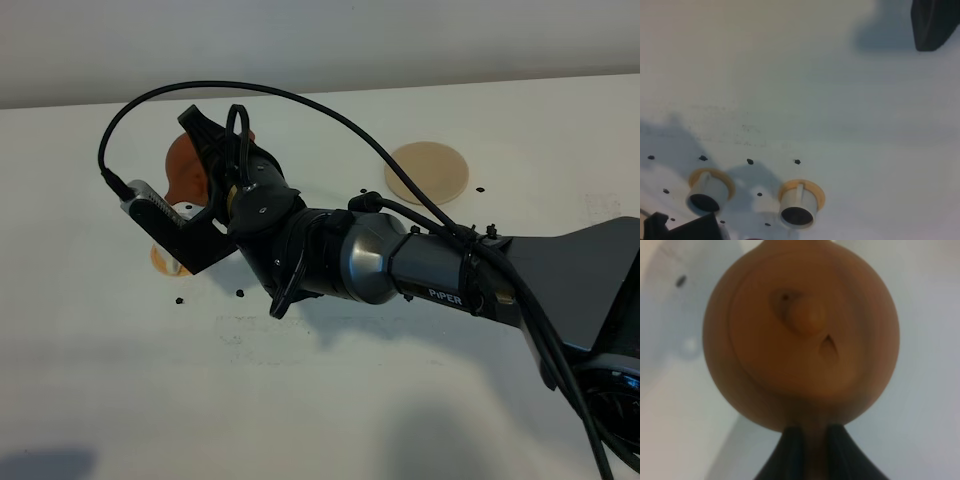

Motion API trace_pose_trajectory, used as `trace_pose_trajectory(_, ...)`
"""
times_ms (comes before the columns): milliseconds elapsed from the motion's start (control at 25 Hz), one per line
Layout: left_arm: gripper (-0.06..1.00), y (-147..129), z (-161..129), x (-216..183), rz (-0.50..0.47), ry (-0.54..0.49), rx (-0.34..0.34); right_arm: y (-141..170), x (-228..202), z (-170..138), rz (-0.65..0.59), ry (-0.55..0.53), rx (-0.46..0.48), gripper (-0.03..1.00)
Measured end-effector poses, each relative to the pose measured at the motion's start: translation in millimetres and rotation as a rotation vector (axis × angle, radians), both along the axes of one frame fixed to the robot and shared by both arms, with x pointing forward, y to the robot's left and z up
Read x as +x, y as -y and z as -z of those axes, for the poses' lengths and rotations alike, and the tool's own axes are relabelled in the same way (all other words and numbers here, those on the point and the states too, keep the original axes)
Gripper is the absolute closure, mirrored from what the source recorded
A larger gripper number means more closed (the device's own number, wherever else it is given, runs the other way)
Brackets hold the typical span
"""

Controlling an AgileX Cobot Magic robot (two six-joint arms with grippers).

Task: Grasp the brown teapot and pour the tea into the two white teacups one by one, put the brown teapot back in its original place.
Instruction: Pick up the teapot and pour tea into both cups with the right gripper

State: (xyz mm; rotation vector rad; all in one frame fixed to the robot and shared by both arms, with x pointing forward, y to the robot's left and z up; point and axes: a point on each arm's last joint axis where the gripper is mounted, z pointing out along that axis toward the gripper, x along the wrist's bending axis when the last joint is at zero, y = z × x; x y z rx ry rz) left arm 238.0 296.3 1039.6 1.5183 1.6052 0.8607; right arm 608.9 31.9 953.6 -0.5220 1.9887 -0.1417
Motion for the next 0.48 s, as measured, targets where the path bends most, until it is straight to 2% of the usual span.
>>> trace_pose_trajectory(200, 0.62, 0.0, 0.0, 0.0, 0.0, 0.0, 0.0, -0.1, -1.4, 3.4, 0.055, -0.09, 0.108, 0.87)
trace_pose_trajectory(480, 0.62, 0.0, 0.0, 0.0, -0.001, 0.0, -0.001, 7.4, 16.3, -15.0, 0.208, -0.194, 0.354, 0.87)
